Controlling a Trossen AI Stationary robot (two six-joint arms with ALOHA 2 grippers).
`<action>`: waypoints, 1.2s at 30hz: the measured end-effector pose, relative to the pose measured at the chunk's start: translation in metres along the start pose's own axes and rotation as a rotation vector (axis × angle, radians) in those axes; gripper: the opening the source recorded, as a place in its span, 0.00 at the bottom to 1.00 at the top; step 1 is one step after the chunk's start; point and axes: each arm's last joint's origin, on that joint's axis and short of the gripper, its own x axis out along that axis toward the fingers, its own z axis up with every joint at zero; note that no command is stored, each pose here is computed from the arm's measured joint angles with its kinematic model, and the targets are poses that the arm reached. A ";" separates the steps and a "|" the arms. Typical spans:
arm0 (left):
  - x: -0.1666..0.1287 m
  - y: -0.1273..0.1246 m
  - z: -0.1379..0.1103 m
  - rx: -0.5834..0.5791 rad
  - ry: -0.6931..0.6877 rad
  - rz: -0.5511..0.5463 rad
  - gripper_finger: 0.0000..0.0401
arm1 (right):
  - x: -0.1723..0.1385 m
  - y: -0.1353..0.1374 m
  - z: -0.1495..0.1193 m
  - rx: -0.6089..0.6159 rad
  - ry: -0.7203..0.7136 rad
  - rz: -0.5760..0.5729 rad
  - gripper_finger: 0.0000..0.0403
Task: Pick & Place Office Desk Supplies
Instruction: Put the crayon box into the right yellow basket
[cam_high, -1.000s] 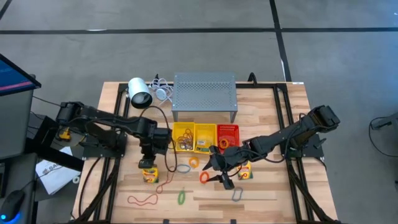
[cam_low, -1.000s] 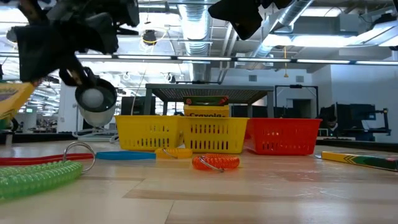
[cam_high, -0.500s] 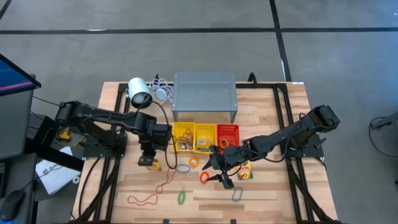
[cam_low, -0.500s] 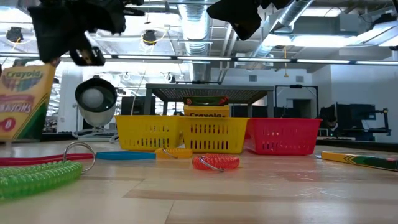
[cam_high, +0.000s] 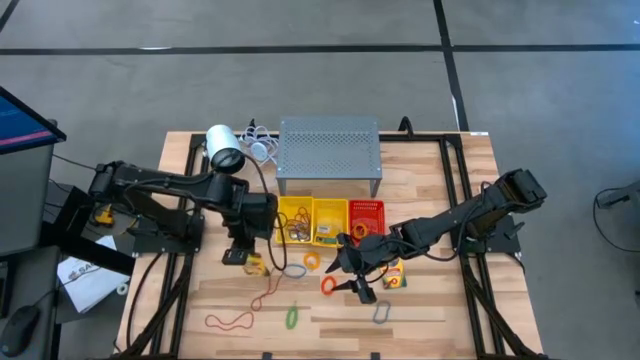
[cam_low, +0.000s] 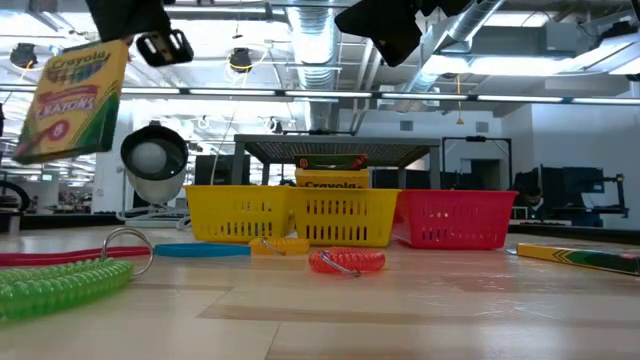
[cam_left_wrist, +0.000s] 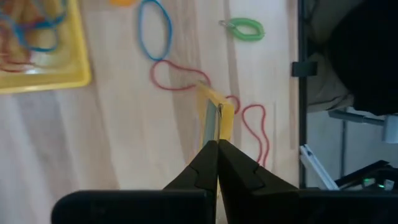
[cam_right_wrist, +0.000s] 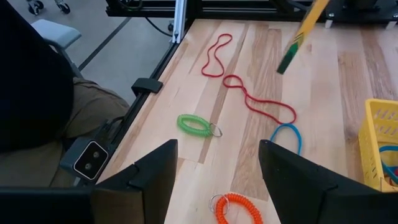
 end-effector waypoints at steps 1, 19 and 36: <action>-0.004 -0.001 0.001 0.001 -0.001 0.016 0.00 | 0.000 0.000 0.000 0.000 0.000 0.000 0.55; -0.028 0.020 0.058 0.077 0.043 0.153 0.00 | -0.010 0.002 -0.009 0.044 0.121 -0.038 0.54; -0.049 0.051 0.123 0.251 -0.039 0.286 0.00 | -0.109 0.051 -0.020 0.051 0.113 -0.347 0.40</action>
